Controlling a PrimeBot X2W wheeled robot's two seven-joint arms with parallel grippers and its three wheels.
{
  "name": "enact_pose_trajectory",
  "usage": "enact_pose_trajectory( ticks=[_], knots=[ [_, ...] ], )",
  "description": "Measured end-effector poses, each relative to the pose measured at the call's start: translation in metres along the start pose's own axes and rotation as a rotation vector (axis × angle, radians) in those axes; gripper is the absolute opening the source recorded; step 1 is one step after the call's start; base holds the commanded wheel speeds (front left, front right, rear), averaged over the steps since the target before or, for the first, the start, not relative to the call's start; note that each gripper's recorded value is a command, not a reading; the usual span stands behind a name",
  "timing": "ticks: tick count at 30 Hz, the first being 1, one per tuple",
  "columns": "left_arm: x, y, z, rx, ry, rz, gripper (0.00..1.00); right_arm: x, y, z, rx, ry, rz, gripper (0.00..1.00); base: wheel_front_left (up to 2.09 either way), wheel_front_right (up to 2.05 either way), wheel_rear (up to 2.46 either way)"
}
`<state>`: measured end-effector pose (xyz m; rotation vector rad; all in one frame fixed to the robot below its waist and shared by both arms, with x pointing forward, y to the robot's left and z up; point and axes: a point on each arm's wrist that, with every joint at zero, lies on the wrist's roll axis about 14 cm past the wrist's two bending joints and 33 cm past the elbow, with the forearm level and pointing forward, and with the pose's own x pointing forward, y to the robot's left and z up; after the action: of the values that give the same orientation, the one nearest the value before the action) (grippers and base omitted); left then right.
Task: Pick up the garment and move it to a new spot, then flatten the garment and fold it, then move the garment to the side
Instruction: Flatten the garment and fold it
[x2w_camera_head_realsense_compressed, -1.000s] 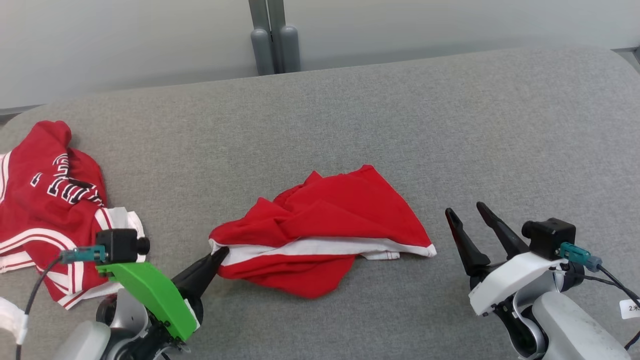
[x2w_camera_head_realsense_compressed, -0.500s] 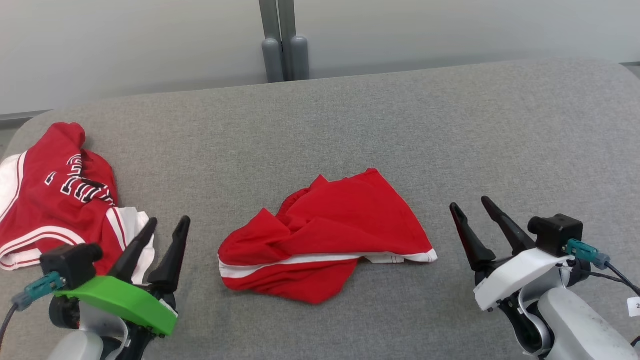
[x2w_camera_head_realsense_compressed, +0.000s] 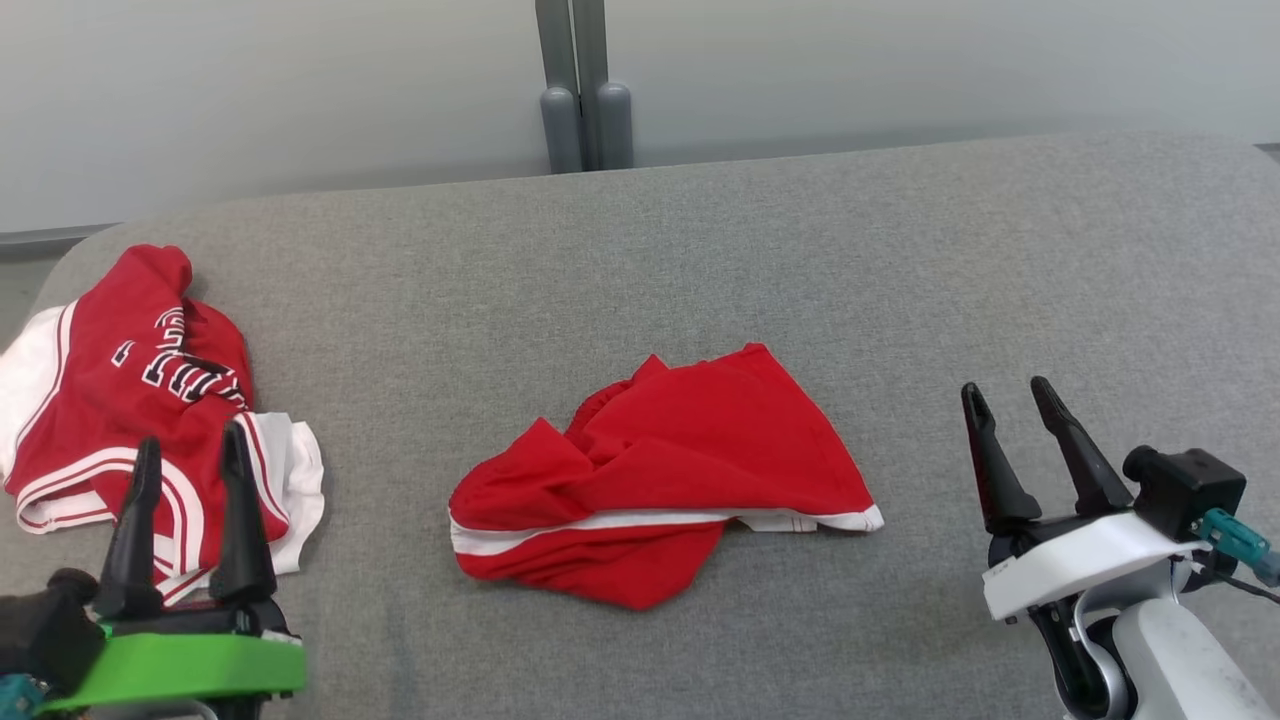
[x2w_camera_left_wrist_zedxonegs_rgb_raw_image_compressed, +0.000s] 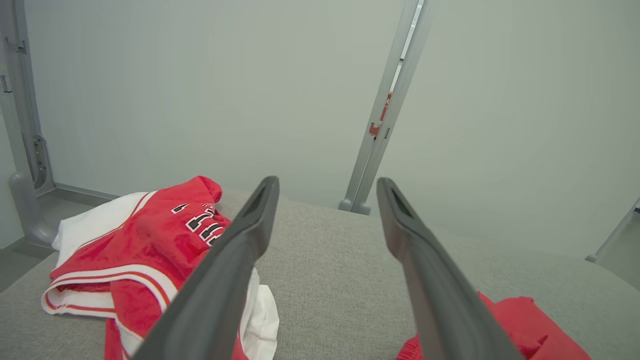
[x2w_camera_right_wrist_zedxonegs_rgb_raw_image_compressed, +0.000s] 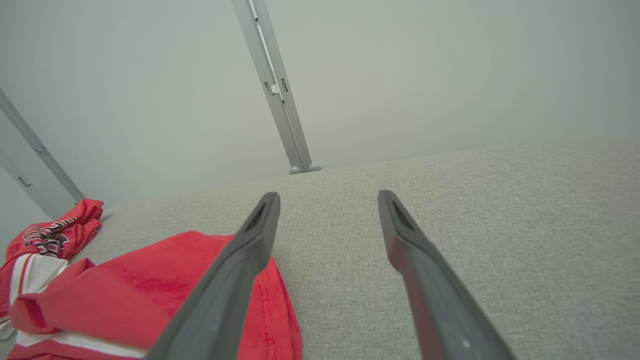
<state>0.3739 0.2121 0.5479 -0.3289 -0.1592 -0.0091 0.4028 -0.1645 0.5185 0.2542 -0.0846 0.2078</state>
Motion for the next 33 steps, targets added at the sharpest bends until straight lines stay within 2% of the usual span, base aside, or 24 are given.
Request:
enact_pose_trajectory(
  ticks=[8,33],
  knots=[
    [-0.024,-0.008,-0.016,0.048,0.011,0.016,1.00,-0.021,0.008,-0.012,0.020,0.026,-0.012,1.00,0.00,0.00,0.00],
    [-0.030,-0.004,-0.024,0.082,0.014,0.016,1.00,-0.020,0.014,-0.012,0.009,0.034,0.020,1.00,0.00,0.00,0.00]
  ],
)
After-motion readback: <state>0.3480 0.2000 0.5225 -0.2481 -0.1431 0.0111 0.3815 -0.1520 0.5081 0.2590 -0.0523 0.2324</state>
